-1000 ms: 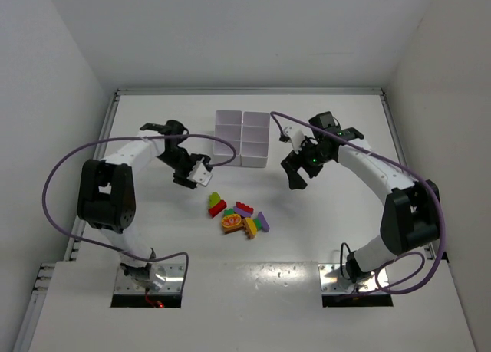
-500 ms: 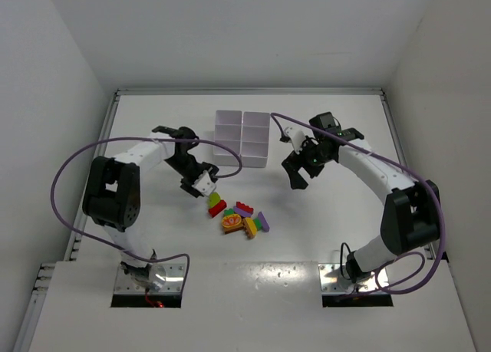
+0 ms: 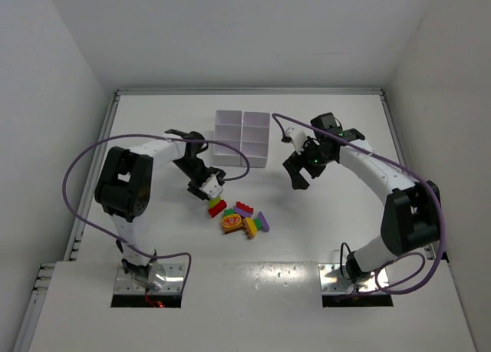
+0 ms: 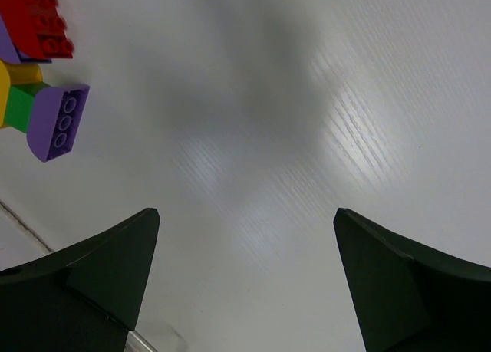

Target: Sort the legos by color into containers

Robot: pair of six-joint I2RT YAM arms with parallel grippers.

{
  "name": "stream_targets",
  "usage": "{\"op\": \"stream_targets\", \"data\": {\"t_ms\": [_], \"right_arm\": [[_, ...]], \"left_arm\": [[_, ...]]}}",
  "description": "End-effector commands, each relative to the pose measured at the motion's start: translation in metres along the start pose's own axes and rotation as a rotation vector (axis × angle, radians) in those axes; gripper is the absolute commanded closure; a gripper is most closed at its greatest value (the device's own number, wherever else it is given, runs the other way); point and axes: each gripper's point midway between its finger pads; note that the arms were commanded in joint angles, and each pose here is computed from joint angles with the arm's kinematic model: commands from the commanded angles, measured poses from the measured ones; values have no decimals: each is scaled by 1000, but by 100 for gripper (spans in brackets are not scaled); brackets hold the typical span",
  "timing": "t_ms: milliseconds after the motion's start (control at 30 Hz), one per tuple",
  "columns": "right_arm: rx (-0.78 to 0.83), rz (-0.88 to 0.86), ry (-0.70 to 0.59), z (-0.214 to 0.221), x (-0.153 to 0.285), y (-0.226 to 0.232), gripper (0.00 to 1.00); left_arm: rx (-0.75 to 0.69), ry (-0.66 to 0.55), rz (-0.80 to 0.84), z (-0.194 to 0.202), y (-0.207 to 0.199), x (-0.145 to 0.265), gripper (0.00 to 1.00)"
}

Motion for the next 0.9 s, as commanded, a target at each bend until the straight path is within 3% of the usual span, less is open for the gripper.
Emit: {"op": "stream_targets", "data": {"t_ms": [0, 467, 600, 767, 867], "right_arm": [[15, 39, -46, -9, 10, -6, 4], [-16, 58, -51, -4, 15, -16, 4], [-16, 58, -51, -4, 15, -16, 4], [-33, 62, -52, -3, 16, -18, 4], [-33, 62, -52, -3, 16, -18, 4]], "left_arm": [[-38, -32, -22, -8, 15, 0, 34], [-29, -65, 52, -11, 3, -18, 45], [-46, -63, 65, -10, -1, -20, 34], [-56, -57, 87, -9, -8, -21, 34], [-61, -53, 82, -9, -3, -18, 43]]}}
Point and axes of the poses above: each gripper's point midway between its finger pads, its own x axis back along the fingers, its own y axis along the line the jaws close on, z = x × y, and after that the axes turned 6 degrees about -x, right-handed
